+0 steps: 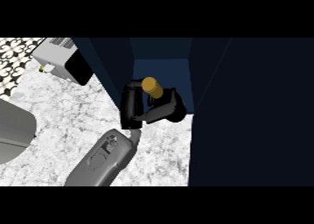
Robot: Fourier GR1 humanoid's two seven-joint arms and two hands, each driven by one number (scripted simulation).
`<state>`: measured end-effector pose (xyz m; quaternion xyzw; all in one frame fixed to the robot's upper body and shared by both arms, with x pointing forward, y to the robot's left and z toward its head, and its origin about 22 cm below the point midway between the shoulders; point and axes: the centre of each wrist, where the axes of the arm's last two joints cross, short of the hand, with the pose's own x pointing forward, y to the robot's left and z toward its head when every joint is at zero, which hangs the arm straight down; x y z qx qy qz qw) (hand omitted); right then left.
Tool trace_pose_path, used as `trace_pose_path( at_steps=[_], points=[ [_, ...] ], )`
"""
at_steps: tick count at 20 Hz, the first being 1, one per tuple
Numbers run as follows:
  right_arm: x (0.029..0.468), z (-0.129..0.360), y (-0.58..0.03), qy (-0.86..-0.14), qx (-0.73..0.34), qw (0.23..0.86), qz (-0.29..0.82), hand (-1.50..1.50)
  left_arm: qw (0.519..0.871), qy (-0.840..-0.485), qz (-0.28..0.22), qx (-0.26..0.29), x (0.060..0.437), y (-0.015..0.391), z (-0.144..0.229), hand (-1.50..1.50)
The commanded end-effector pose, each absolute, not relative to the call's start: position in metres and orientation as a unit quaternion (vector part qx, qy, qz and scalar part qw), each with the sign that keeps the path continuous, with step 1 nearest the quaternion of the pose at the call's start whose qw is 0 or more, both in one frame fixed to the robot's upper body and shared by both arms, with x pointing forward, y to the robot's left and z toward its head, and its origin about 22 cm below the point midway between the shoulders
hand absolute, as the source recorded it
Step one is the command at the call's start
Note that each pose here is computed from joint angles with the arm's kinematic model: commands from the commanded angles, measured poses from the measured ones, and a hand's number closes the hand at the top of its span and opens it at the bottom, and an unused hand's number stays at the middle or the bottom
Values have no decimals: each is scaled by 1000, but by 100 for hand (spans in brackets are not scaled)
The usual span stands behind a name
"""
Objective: Pick up the wine, place it into the cabinet and close the cabinet
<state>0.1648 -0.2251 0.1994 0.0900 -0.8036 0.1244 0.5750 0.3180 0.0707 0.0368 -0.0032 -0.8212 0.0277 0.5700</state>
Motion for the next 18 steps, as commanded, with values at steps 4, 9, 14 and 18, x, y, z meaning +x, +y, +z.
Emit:
trace_pose_path(
  at_steps=[4,9,14,18],
  points=[
    [132,211,-247,-815,98,556,134,-150,574,-818,41,4,333,74,38,150],
    [144,205,-234,-816,105,556,116,-150,584,-811,44,9,352,87,26,150],
    [145,218,-232,-815,115,554,126,-150,591,-806,42,-1,371,76,41,150],
    [131,214,-239,-820,105,550,117,-150,614,-788,46,-6,367,89,22,150]
  ],
)
